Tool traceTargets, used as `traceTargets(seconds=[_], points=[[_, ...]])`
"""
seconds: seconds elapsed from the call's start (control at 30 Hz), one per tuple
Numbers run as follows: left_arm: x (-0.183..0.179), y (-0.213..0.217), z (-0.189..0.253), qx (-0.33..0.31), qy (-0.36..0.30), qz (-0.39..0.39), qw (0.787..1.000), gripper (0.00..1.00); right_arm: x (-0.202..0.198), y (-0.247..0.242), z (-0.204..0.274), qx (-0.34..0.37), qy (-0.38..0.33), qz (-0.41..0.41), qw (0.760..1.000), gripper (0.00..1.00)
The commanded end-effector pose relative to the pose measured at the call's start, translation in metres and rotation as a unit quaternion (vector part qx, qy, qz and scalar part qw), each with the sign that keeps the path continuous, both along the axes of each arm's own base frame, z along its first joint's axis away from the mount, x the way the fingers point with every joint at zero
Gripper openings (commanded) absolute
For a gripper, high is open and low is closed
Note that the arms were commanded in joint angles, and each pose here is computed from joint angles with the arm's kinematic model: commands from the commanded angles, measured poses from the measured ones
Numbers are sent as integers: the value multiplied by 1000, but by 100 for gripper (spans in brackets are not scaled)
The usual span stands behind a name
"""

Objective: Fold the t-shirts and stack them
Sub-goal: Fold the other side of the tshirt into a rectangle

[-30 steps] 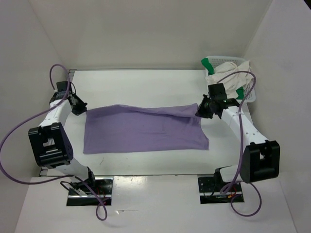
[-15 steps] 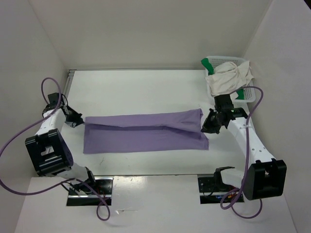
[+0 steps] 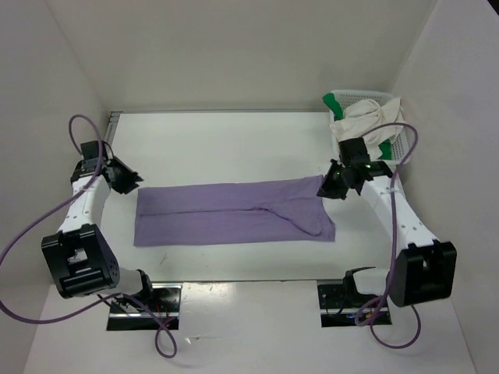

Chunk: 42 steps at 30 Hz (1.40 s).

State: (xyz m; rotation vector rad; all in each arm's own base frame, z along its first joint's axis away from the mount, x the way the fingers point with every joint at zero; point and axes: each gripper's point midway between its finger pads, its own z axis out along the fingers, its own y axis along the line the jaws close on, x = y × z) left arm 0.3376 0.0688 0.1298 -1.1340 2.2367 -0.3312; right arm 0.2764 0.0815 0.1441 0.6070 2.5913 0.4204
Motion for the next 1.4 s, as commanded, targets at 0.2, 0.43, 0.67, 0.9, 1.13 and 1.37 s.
traceTargets(seconds=[0.2,0.43,0.67,0.9,1.13,1.37], points=[[9,-87,-36,-41,8,-121,992,35,92,93,-47,-19,-57,62,996,24],[-1,-97,-78,-56,61,-136,987,35,105,104,-84,-78,-39,80,993,37],[-3,-97,-83,-57,65,-136,987,35,95,101,-105,-120,-6,82,989,38],[-1,-99,-84,-61,64,-138,986,35,79,111,-107,-126,5,105,986,33],[0,-99,-85,-62,60,-135,987,34,65,113,-101,-120,18,112,986,12],[2,-102,-83,-71,53,-136,987,34,34,117,-83,-78,40,138,987,0]])
